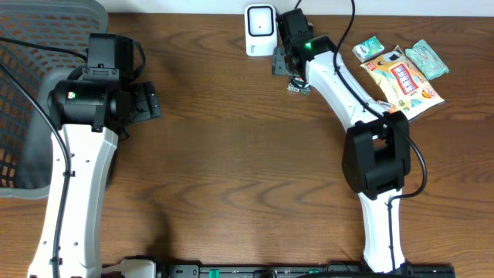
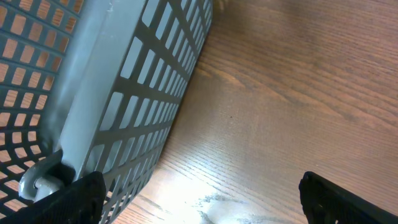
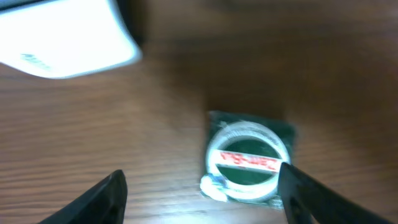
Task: Scan the item barcode
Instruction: 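Hold the Zam-Buk tin up to the scanner face with the right gripper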
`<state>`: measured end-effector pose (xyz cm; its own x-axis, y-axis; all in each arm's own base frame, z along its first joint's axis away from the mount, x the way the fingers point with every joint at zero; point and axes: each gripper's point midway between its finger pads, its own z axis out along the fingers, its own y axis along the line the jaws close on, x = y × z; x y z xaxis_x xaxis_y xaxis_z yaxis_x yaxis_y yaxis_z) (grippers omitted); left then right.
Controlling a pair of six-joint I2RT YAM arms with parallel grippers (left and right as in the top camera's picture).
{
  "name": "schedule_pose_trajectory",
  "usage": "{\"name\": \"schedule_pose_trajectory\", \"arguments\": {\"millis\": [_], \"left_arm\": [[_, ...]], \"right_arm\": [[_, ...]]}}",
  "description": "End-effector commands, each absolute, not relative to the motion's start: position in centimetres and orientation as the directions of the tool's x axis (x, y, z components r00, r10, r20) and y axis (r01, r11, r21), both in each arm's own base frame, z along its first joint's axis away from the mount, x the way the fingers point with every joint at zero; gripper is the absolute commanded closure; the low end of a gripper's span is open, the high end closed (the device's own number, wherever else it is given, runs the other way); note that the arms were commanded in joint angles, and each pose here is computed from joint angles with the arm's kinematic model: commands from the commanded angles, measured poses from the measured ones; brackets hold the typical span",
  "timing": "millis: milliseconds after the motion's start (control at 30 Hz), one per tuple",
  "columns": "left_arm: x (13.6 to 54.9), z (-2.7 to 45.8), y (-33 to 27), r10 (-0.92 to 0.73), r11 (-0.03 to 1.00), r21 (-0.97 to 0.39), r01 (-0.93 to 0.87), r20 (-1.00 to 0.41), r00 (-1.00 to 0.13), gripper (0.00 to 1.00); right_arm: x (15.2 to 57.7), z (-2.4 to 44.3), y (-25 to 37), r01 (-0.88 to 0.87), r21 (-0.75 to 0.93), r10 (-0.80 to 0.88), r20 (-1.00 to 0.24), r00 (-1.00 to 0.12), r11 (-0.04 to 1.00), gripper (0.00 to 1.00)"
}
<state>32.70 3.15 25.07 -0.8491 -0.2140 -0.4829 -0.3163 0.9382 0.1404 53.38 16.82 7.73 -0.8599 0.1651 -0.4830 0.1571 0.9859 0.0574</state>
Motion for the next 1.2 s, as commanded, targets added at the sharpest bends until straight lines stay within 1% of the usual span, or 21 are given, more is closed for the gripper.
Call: {"name": "schedule_pose_trajectory", "arguments": {"millis": [0,33,233,400,733,767,833,933,967,1167], "left_arm": [[32.6,25.6,3.6,-0.223,0.931,0.146,-0.335,-0.499,-0.838,0.02],[32.6,25.6,3.6,-0.223,0.931,0.146,-0.335,-0.499,-0.838,0.02],[32.6,25.6,3.6,-0.223,0.931,0.146,-0.335,-0.499,-0.838,0.02],[32.6,25.6,3.6,-0.223,0.931,0.146,-0.335,-0.499,-0.838,0.02],[32.6,25.6,3.6,-0.223,0.931,0.146,-0.335,-0.499,-0.838,0.02],[32.6,25.6,3.6,-0.223,0.931,0.146,-0.335,-0.499,-0.838,0.02],[32.6,25.6,3.6,-0.223,0.931,0.146,-0.335,-0.499,-0.838,0.02],[32.6,25.6,3.6,-0.223,0.931,0.146,-0.335,-0.499,-0.838,0.02],[32.6,25.6,3.6,-0.223,0.931,0.146,-0.335,-0.499,-0.838,0.02],[32.6,25.6,3.6,-0.223,0.931,0.146,-0.335,-0.499,-0.838,0.02]], "right_arm": [[53.5,8.4,14.6,0.264,0.046,0.252,-0.497,-0.831,0.963,0.21],[53.4,7.9,14.5,0.269,0.041,0.254,-0.489,-0.835,0.962,0.17],[53.2,4.4,13.9,0.272,0.004,0.245,-0.447,-0.86,0.962,0.15],[53.2,2.8,13.5,0.279,-0.012,0.247,-0.427,-0.87,0.96,0.15],[52.3,-1.1,13.5,0.272,-0.021,0.248,-0.349,-0.904,0.962,0.19],[52.2,-1.5,13.5,0.271,-0.022,0.247,-0.342,-0.907,0.962,0.19],[52.2,-1.9,13.6,0.269,-0.016,0.248,-0.337,-0.908,0.963,0.24],[52.5,-1.7,13.8,0.257,-0.011,0.237,-0.345,-0.908,0.966,0.38],[52.6,-1.6,13.9,0.243,-0.009,0.224,-0.349,-0.91,0.97,0.41],[53.5,0.1,14.7,0.166,0.017,0.16,-0.382,-0.91,0.986,0.42]]}}
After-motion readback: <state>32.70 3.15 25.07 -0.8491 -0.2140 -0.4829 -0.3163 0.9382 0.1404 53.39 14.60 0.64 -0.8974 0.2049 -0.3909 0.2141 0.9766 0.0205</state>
